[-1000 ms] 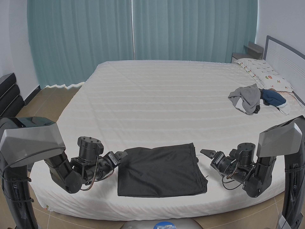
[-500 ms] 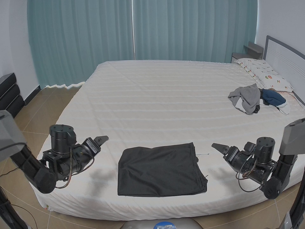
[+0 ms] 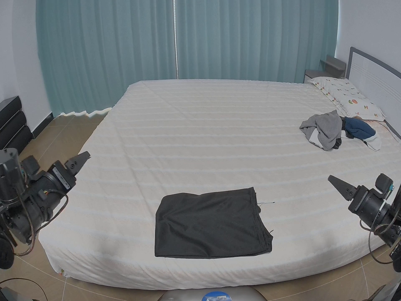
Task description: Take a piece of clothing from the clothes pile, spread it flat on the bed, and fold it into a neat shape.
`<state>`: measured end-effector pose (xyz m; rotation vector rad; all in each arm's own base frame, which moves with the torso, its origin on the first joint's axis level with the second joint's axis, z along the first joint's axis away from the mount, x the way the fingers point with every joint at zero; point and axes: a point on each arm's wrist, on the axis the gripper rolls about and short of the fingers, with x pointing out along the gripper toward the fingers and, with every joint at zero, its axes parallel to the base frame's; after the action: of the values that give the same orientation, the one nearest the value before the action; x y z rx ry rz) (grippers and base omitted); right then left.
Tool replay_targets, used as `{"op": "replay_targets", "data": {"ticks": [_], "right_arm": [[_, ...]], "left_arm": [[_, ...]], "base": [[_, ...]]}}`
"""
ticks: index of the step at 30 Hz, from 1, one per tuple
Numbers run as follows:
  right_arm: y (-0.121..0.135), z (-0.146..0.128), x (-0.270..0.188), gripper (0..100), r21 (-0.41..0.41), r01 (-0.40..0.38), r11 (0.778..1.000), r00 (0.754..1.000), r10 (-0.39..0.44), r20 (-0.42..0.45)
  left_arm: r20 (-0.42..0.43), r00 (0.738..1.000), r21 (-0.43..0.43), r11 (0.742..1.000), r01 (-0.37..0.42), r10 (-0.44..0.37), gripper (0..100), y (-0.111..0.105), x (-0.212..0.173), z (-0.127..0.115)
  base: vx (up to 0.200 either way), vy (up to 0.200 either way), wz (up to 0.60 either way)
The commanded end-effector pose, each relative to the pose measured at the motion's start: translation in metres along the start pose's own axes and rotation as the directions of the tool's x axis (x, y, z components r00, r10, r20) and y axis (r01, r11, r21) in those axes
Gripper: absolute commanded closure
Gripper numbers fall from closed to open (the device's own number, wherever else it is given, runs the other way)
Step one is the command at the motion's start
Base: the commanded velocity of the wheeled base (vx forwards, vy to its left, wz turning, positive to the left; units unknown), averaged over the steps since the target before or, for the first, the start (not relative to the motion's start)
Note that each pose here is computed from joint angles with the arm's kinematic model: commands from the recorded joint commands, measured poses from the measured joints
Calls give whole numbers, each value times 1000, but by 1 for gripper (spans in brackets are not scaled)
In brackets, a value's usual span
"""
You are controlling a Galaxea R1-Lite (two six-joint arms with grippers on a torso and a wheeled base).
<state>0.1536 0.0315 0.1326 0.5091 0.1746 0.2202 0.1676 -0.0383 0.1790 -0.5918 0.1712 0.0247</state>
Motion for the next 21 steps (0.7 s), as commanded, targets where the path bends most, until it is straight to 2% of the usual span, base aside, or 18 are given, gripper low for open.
{"op": "replay_targets", "data": {"ticks": [1, 3, 8, 15, 17, 21], "right_arm": [[13, 23, -79, 0, -161, -1, 987, 984, 29, 174], [18, 24, -107, 0, -200, 12, 980, 989, 18, 145], [19, 16, -146, 0, -261, 19, 965, 994, 9, 106], [17, 9, -160, 0, -322, 97, 942, 991, -63, 116], [17, 5, -167, 0, -364, 112, 925, 987, -60, 151], [15, -5, -180, 0, -444, 108, 890, 988, -47, 146]], "left_arm": [[226, 974, 124, 992, -31, 2, 0, 9, -81, 25], [280, 960, 175, 982, -69, 17, 0, 17, -105, 25], [312, 949, 173, 980, -98, 40, 0, 34, -144, 17], [375, 923, 228, 957, -177, 82, 0, 50, -174, 6], [429, 897, 268, 934, -234, 102, 0, 54, -187, 0], [497, 861, 330, 895, -301, 106, 0, 59, -203, -8]], "base": [[0, 0, 0], [0, 0, 0], [0, 0, 0], [0, 0, 0], [0, 0, 0], [0, 0, 0]]}}
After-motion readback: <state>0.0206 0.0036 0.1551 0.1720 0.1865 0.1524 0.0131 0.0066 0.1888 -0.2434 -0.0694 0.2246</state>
